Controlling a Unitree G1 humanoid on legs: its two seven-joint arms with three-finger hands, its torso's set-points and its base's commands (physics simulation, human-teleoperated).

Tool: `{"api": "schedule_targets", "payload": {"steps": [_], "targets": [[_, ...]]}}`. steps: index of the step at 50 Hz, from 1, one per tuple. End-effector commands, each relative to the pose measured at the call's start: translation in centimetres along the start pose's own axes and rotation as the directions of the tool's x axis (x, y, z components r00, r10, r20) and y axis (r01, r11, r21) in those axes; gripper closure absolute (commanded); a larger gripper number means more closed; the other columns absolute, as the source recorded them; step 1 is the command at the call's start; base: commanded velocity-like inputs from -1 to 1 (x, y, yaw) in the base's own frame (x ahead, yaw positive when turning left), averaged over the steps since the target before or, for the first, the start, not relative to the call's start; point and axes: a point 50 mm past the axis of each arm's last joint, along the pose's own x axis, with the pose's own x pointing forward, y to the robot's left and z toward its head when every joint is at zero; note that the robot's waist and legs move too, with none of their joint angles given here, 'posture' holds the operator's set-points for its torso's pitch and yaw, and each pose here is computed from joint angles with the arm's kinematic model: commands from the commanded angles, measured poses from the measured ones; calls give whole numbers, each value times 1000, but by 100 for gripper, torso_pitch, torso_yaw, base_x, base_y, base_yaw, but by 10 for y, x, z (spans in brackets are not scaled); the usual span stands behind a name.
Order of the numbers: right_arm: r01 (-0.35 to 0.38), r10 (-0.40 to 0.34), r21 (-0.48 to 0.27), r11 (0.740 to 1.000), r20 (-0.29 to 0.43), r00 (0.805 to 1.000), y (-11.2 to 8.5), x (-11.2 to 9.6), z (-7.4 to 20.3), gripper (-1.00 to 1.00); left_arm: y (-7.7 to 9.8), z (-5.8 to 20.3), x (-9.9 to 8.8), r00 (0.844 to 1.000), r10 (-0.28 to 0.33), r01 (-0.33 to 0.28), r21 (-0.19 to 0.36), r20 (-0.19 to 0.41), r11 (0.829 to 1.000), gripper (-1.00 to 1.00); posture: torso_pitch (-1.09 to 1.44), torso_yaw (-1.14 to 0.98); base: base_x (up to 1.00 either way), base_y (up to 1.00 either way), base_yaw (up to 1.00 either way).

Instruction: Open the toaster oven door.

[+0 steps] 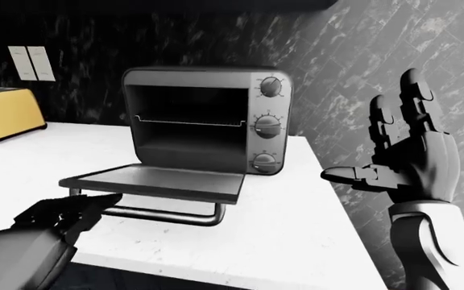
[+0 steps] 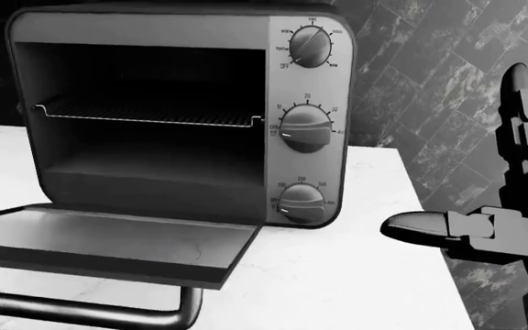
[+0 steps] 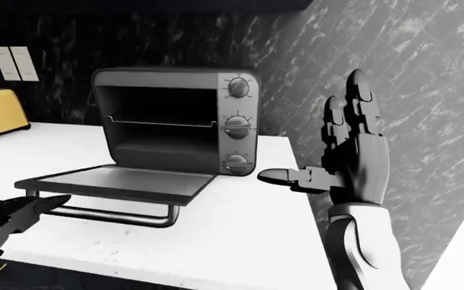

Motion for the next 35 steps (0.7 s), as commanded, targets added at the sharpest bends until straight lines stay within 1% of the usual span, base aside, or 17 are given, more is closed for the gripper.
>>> {"api": "schedule_targets", "payload": {"steps": [1,2,7,12,26,29,32,33,35], "targets": [[-13,13,0,1000,61,998,2,1,10,-100,5,2,-6,998,45,-46,15,33,999,-55,-54,0,0,0,0],[-13,13,0,1000,60,998,2,1,10,-100,7,-1,-8,999,49,-49,12,15,999,-56,-54,0,0,0,0],[-12,12,0,1000,61,998,2,2,9,-100,6,-6,-17,999,35,-34,17,-12,999,-59,-54,0,0,0,0],[-14,14,-1,1000,61,998,3,1,10,-100,6,-7,-16,999,40,-40,12,-18,999,-59,-54,0,0,0,0],[-14,14,1,1000,61,998,4,0,10,-100,4,-5,-16,999,45,-45,12,-13,999,-61,-54,0,0,0,0],[-14,14,0,1000,60,998,4,0,9,-100,3,-4,-15,999,43,-43,10,-4,999,-61,-54,0,0,0,0],[-21,21,1,1000,60,998,7,0,9,-100,3,-2,-13,999,42,-42,2,19,999,-60,-54,0,0,0,0],[-24,24,1,1000,60,998,8,-1,10,-100,2,-1,-12,999,42,-42,2,27,999,-65,-54,0,0,0,0],[-27,27,1,1000,60,998,9,-1,11,-100,1,1,-9,998,39,-39,-6,38,999,-69,-54,0,0,0,0]]}}
